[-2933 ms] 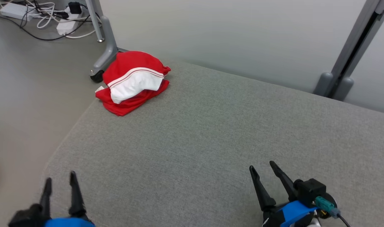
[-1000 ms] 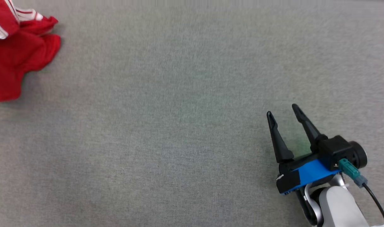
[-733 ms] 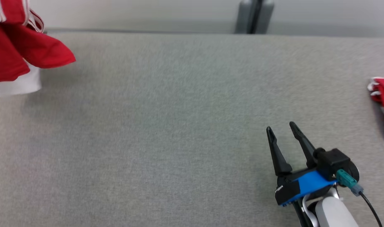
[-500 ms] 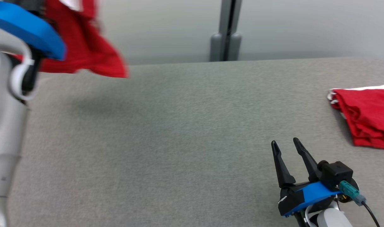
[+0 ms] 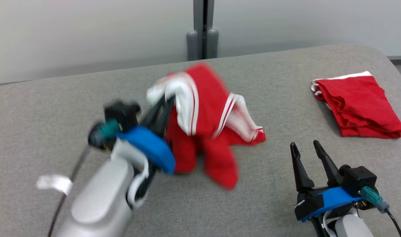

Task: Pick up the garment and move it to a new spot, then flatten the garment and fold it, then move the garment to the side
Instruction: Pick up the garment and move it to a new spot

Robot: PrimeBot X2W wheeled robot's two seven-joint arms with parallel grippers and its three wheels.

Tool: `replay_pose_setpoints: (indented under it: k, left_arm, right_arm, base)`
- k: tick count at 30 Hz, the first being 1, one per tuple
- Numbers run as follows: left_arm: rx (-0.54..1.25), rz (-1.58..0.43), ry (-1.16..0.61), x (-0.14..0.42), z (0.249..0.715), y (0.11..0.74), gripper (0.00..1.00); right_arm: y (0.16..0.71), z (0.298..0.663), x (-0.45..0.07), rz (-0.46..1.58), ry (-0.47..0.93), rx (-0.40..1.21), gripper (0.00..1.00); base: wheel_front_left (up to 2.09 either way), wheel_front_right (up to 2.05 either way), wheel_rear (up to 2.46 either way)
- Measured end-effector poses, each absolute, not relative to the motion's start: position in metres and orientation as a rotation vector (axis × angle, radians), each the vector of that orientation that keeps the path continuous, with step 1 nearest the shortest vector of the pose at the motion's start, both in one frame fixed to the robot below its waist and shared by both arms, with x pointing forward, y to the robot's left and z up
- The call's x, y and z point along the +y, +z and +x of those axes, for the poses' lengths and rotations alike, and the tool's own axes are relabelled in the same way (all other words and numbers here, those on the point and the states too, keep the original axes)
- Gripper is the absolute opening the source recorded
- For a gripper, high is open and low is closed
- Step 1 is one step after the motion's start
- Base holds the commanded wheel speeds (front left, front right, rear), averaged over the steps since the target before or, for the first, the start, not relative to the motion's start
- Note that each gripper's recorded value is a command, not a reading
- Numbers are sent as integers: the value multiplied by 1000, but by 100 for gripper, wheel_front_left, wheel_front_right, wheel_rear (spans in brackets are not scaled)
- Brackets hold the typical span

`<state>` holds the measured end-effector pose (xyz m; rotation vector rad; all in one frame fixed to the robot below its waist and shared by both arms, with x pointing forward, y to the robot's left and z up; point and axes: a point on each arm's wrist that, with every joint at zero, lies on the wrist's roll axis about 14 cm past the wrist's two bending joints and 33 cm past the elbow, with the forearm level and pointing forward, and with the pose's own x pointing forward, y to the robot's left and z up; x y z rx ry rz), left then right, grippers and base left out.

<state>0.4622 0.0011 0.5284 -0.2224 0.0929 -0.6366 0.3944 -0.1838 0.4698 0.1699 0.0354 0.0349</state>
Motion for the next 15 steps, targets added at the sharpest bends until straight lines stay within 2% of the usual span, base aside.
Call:
replay_pose_setpoints:
  k: [4, 7, 9, 10, 15]
  left_arm:
    - [275, -165, -608, 7, 434, 444, 0]
    - [335, -156, -594, 11, 422, 416, 0]
    - [339, -156, -587, 13, 420, 411, 46]
    - [337, -155, -578, 15, 420, 411, 100]
    - [280, -140, -543, 27, 422, 425, 100]
  right_arm:
    - [466, 393, -186, 174, 27, 44, 100]
    - [468, 394, -187, 175, 25, 41, 100]
    - [468, 395, -188, 174, 23, 40, 100]
    - [468, 395, -187, 172, 25, 40, 100]
    - [472, 394, -177, 170, 55, 30, 100]
  base:
    - [0, 0, 0]
    - [0, 0, 0]
    - [0, 0, 0]
    - [0, 0, 0]
    - [0, 0, 0]
